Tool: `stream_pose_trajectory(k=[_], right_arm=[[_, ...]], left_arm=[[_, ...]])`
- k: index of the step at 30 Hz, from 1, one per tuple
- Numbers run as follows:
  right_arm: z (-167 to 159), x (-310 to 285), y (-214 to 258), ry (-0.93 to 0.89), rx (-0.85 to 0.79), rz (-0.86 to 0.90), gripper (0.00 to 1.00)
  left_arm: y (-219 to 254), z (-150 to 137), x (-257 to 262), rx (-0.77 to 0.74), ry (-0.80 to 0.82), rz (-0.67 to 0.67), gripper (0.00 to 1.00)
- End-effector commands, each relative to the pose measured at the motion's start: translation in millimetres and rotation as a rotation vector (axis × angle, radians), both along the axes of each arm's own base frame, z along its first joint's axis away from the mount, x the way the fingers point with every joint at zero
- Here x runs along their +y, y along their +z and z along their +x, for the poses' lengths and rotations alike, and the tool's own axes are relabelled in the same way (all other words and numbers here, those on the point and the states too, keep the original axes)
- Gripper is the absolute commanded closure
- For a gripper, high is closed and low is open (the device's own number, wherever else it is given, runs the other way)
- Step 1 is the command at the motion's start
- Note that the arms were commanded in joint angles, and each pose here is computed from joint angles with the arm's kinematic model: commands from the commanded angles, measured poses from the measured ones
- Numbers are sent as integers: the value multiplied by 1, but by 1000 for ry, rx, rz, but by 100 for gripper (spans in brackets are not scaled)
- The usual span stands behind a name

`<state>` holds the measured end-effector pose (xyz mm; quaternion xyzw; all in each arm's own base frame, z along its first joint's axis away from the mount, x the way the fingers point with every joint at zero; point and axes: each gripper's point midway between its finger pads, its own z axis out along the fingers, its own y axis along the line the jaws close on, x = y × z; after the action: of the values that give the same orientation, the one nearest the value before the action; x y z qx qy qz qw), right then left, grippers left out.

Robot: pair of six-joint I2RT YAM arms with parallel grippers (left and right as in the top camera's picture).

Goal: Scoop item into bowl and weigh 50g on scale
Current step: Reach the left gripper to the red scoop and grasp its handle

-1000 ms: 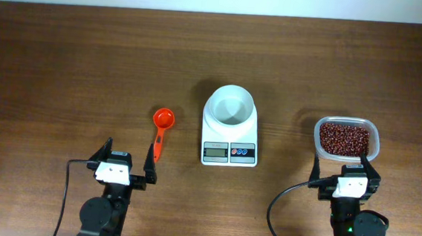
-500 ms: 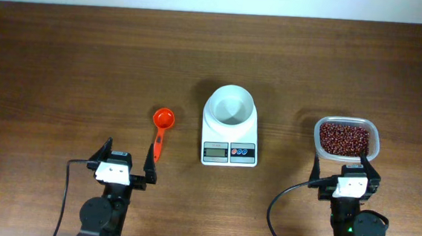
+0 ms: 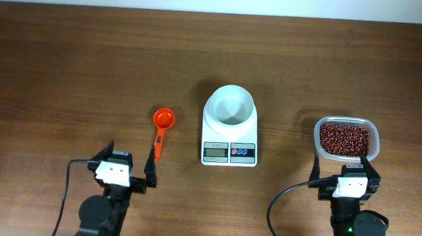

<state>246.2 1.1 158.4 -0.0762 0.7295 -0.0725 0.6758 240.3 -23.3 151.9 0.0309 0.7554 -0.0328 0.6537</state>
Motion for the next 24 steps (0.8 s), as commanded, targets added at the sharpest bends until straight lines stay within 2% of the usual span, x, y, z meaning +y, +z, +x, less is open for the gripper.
stream_pose_trajectory(k=[1,6,9,11,16,19,21,22,23,24], right_arm=[[0,-1,-2,-10,1,6,1],[0,-1,-2,-10,1,6,1],[0,-1,-2,-10,1,6,1],[0,-1,-2,-10,1,6,1],[0,-1,-2,-10,1,6,1],[0,-1,-2,-10,1,6,1],[0,-1,-2,-10,1,6,1],[0,-1,-2,-10,1,6,1],[0,-1,-2,-10,1,6,1],[0,-1,-2,-10,1,6,1]], left_arm=[[32,-15,-1,56,-9,-64,1],[82,-20,-1,155,-6,-54,1],[113,-5,-9,271,-38,-52,1],[121,10,-14,407,-51,-48,1],[89,43,-17,836,-31,-14,1],[45,66,-20,1000,-23,0,1],[25,70,-22,1069,-26,0,1],[9,73,-26,1126,-43,-12,24],[-7,74,-31,1184,-62,-28,76],[-22,75,-34,1237,-70,-36,82]])
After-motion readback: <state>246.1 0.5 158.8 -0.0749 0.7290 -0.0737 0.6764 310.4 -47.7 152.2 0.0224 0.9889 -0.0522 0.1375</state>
